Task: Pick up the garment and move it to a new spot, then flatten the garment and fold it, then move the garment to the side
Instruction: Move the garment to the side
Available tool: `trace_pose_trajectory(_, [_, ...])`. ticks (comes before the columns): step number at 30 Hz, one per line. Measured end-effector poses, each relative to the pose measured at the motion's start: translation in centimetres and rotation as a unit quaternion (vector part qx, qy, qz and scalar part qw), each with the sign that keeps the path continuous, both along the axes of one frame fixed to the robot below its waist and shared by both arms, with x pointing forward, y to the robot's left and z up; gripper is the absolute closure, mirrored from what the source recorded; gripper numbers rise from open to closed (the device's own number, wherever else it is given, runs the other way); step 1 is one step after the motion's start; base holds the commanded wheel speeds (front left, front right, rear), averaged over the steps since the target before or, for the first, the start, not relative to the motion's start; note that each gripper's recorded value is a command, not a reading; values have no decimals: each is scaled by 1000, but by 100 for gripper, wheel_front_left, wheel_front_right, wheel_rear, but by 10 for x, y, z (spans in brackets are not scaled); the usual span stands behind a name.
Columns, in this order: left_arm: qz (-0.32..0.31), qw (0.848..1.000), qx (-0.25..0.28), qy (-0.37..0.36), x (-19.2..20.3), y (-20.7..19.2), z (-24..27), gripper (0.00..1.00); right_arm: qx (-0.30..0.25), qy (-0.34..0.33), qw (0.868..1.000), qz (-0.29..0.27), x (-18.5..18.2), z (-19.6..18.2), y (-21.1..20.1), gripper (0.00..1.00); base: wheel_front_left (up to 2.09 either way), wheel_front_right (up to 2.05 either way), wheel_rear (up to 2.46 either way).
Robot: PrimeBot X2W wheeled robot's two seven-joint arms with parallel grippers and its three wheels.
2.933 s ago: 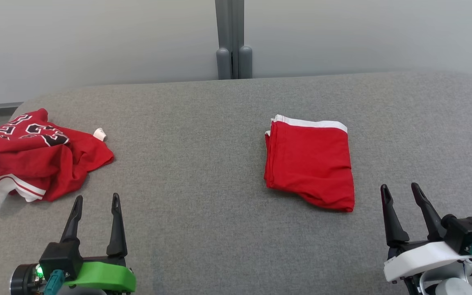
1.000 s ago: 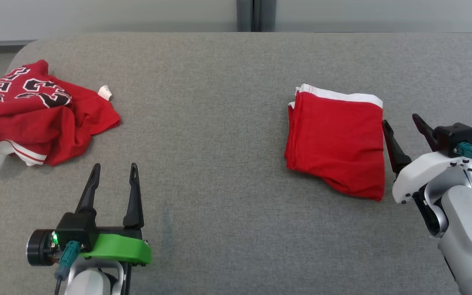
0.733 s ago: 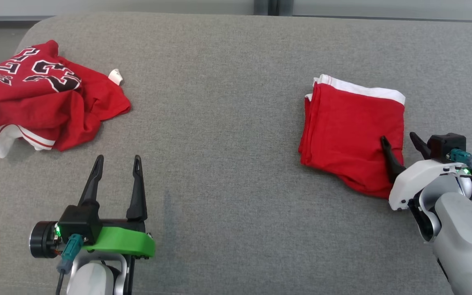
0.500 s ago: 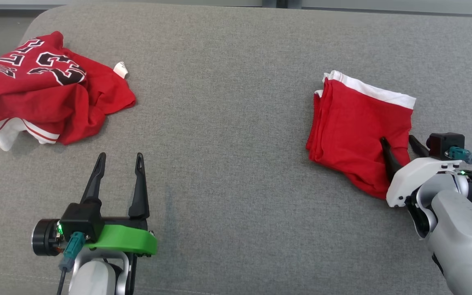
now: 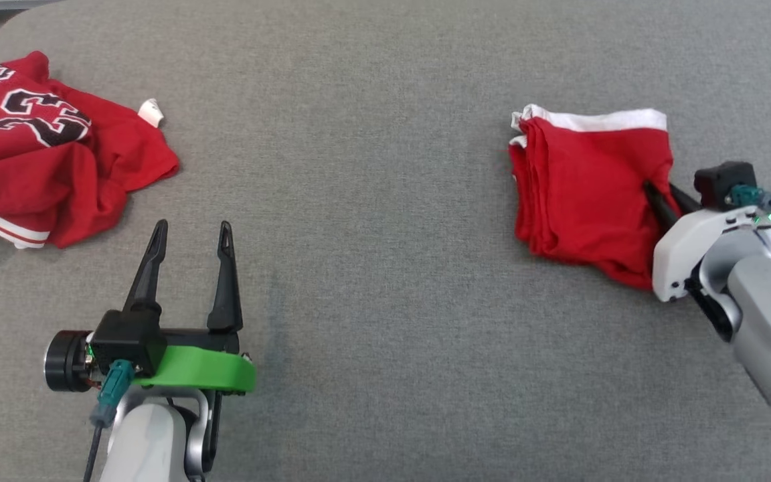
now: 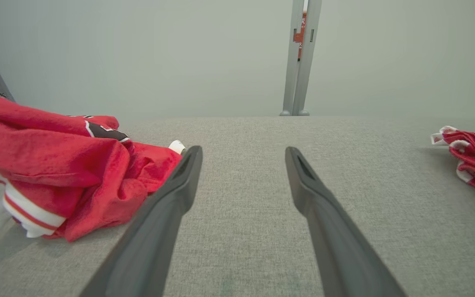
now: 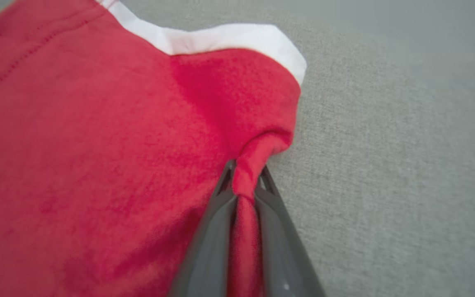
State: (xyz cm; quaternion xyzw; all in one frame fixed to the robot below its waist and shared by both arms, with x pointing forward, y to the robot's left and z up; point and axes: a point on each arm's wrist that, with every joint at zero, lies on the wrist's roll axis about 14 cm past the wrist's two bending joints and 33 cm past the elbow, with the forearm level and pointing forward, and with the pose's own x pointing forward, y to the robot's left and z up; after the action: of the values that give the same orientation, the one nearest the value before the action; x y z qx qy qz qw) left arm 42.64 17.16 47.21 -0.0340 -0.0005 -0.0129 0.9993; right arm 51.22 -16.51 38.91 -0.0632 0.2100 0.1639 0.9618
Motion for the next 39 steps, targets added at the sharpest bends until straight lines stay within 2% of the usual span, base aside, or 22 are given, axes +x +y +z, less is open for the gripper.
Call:
trace_pose_trajectory(8, [-48, 999, 12, -9, 40, -30, -10, 0, -96, -20, 995, 5, 37, 24, -71, 100, 0, 0, 0])
trace_pose_trajectory(13, [-91, 996, 19, -14, 67, -55, -23, 0, -148, -21, 988, -36, 54, 36, -139, 100, 0, 0, 0])
trace_pose_trajectory(20, [-135, 991, 19, -1, 83, -83, -53, 0, -215, 0, 973, -87, 52, 46, -218, 100, 0, 0, 0])
trace_pose_trajectory(27, [-162, 987, 8, 2, 84, -103, -65, 0, -258, 8, 957, -132, 44, 70, -269, 100, 0, 0, 0])
trace_pose_trajectory(34, [-156, 988, 12, 1, 80, -97, -64, 0, -266, -16, 953, -144, 64, 90, -275, 100, 0, 0, 0])
trace_pose_trajectory(35, [-155, 988, 12, 1, 80, -97, -63, 0, -268, -17, 952, -144, 65, 90, -275, 64, 0, 0, 0])
trace_pose_trajectory(36, [-152, 988, 13, 1, 80, -95, -63, 0, -273, -17, 951, -143, 67, 90, -275, 48, 0, 0, 0])
trace_pose_trajectory(37, [-151, 988, 13, 1, 80, -94, -63, 0, -277, -16, 950, -142, 67, 89, -275, 0, 0, 0, 0])
trace_pose_trajectory(39, [-146, 989, 14, 2, 79, -91, -62, 0, -279, -19, 949, -145, 69, 90, -277, 0, 0, 0, 0])
